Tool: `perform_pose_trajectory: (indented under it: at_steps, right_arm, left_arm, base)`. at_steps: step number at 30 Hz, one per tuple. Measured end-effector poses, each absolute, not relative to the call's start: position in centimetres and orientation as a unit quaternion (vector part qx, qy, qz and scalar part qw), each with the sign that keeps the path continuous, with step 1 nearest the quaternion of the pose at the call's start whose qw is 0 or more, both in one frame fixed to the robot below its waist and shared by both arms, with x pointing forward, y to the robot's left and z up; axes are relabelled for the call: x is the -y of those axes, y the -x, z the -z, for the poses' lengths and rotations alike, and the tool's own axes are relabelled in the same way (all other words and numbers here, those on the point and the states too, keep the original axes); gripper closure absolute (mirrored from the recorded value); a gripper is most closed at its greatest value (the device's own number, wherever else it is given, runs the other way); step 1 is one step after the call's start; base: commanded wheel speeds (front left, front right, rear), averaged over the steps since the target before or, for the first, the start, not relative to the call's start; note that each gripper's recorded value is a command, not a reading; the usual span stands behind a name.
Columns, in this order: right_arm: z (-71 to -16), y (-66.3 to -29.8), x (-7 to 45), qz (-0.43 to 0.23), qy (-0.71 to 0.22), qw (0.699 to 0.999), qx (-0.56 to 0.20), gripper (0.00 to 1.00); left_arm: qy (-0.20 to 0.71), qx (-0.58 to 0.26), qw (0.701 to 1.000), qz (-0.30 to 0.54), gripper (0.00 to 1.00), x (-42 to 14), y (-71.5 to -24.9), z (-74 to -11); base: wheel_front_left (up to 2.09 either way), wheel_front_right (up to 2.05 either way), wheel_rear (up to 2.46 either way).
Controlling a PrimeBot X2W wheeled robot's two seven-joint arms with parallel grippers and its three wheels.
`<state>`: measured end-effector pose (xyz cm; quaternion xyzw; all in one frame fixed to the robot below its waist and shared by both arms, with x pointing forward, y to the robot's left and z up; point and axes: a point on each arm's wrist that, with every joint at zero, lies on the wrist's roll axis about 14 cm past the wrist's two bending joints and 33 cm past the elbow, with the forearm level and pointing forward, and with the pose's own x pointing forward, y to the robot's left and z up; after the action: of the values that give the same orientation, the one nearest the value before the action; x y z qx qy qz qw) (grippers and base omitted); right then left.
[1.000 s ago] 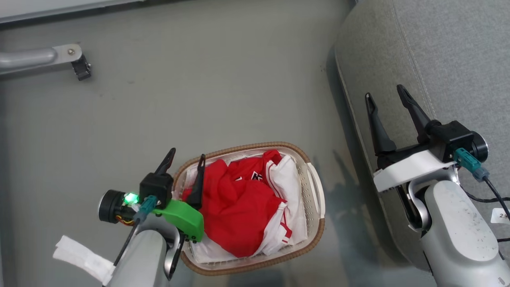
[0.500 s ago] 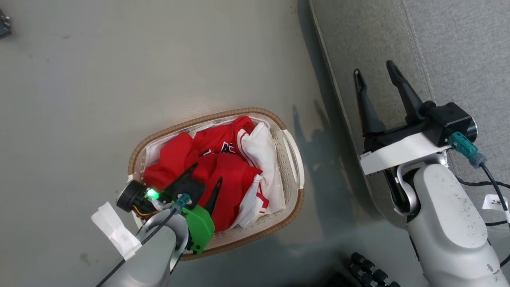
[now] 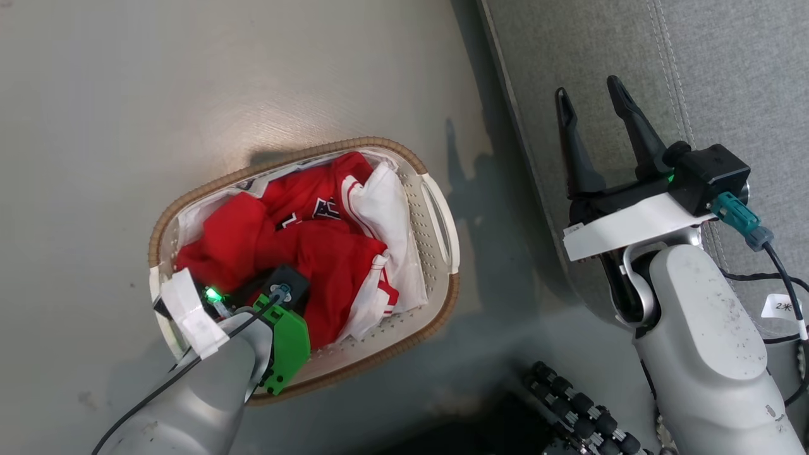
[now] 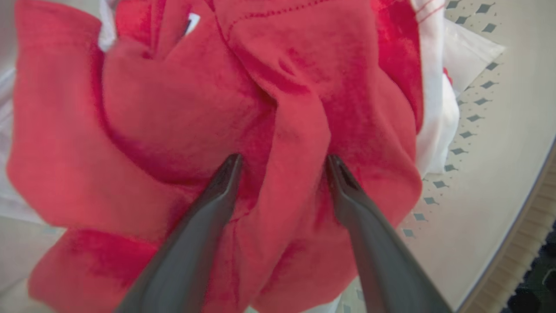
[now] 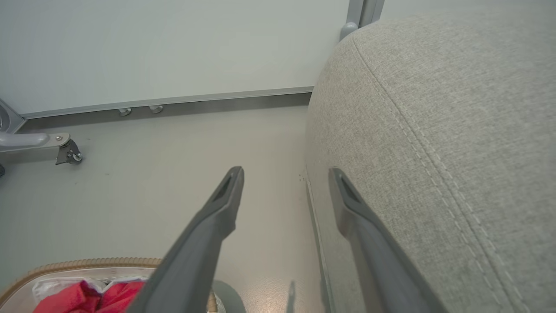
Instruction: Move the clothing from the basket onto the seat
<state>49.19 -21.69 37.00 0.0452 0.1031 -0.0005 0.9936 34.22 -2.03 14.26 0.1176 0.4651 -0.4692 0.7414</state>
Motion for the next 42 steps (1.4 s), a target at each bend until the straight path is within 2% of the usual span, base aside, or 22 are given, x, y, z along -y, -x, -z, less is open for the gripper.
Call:
perform_pose_trajectory:
  at_steps: [6,7,8,10,13,19,23,32,42]
  right_arm:
    - [-36.1,-49.1,22.1,0.006,-0.043,0.993,-0.113,0.0]
    - [-36.1,-49.1,22.1,0.007,-0.042,0.993,-0.114,0.0]
    - [-36.0,-49.1,22.2,0.007,-0.042,0.993,-0.114,0.0]
    - [-36.0,-49.1,22.2,0.008,-0.042,0.992,-0.115,0.0]
    - [-36.3,-49.2,22.0,0.005,-0.044,0.993,-0.111,0.0]
    - [-37.8,-49.4,21.4,-0.002,-0.047,0.994,-0.095,0.0]
    - [-38.8,-49.1,20.6,-0.019,-0.041,0.995,-0.089,0.0]
    - [-41.3,-47.5,19.8,-0.037,-0.039,0.996,-0.075,0.0]
    - [-43.8,-44.3,17.4,-0.079,-0.031,0.994,-0.062,0.0]
  left_arm:
    - [-0.119,-0.49,0.717,0.481,0.0,3.1,-33.1,-13.3]
    - [-0.123,-0.496,0.709,0.486,0.21,3.2,-32.6,-13.1]
    - [-0.12,-0.499,0.707,0.486,1.0,3.4,-32.4,-13.1]
    - [-0.115,-0.509,0.705,0.48,1.0,3.3,-32.2,-13.0]
    - [-0.098,-0.503,0.717,0.472,1.0,3.6,-32.7,-13.6]
    - [-0.029,-0.471,0.767,0.436,1.0,4.3,-34.2,-16.1]
    - [-0.011,-0.447,0.783,0.433,1.0,4.8,-34.5,-18.1]
    - [0.05,-0.381,0.835,0.393,1.0,5.2,-36.9,-24.3]
    - [0.103,-0.295,0.888,0.338,1.0,3.3,-37.5,-31.5]
  base:
    - [0.0,0.0,0.0]
    - [0.0,0.0,0.0]
    - [0.0,0.0,0.0]
    - [0.0,0.0,0.0]
    - [0.0,0.0,0.0]
    - [0.0,0.0,0.0]
    - [0.0,0.0,0.0]
    - [0.0,0.0,0.0]
    - [0.0,0.0,0.0]
